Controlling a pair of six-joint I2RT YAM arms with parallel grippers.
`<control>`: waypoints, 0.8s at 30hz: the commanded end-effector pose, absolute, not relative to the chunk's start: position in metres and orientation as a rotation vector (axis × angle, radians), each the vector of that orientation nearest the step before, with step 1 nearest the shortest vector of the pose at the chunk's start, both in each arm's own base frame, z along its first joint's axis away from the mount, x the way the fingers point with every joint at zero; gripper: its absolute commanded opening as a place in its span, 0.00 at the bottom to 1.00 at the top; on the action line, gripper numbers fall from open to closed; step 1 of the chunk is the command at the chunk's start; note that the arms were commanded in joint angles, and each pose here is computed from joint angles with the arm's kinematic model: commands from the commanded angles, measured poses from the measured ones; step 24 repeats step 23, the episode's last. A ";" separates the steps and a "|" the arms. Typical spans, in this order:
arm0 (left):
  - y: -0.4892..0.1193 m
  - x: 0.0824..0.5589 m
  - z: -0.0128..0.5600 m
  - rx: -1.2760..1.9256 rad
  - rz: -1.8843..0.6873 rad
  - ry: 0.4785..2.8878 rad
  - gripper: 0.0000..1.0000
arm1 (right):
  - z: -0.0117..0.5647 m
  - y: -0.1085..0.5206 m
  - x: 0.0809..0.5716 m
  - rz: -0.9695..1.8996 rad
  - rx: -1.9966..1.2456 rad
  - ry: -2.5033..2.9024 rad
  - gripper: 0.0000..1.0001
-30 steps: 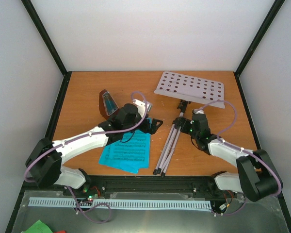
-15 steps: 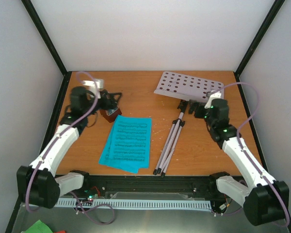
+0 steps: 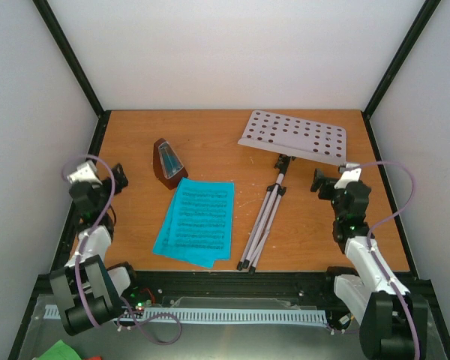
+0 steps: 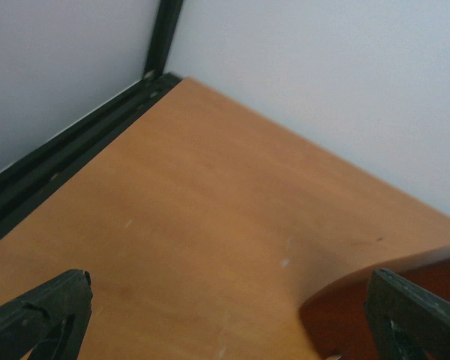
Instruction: Pack up the instrument practice props
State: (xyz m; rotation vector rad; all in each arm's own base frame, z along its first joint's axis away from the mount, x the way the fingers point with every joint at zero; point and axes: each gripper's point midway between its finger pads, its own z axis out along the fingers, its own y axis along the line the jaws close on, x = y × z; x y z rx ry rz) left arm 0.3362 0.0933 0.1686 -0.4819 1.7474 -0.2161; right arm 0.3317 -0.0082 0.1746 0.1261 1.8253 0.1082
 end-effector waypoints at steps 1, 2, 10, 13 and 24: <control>0.113 0.327 0.198 -0.447 -0.048 1.497 1.00 | 0.185 -0.021 0.334 0.019 0.117 1.642 1.00; 0.113 0.329 0.191 -0.440 -0.039 1.518 0.99 | 0.178 -0.022 0.334 0.010 0.123 1.651 1.00; 0.116 0.345 0.181 -0.356 0.019 1.553 0.99 | 0.152 -0.025 0.338 -0.016 0.117 1.680 1.00; 0.116 0.355 0.176 -0.339 0.006 1.573 0.99 | 0.154 -0.027 0.343 -0.039 0.111 1.675 1.00; 0.118 0.359 0.176 -0.359 -0.002 1.571 0.99 | 0.155 -0.029 0.346 -0.055 0.114 1.668 1.00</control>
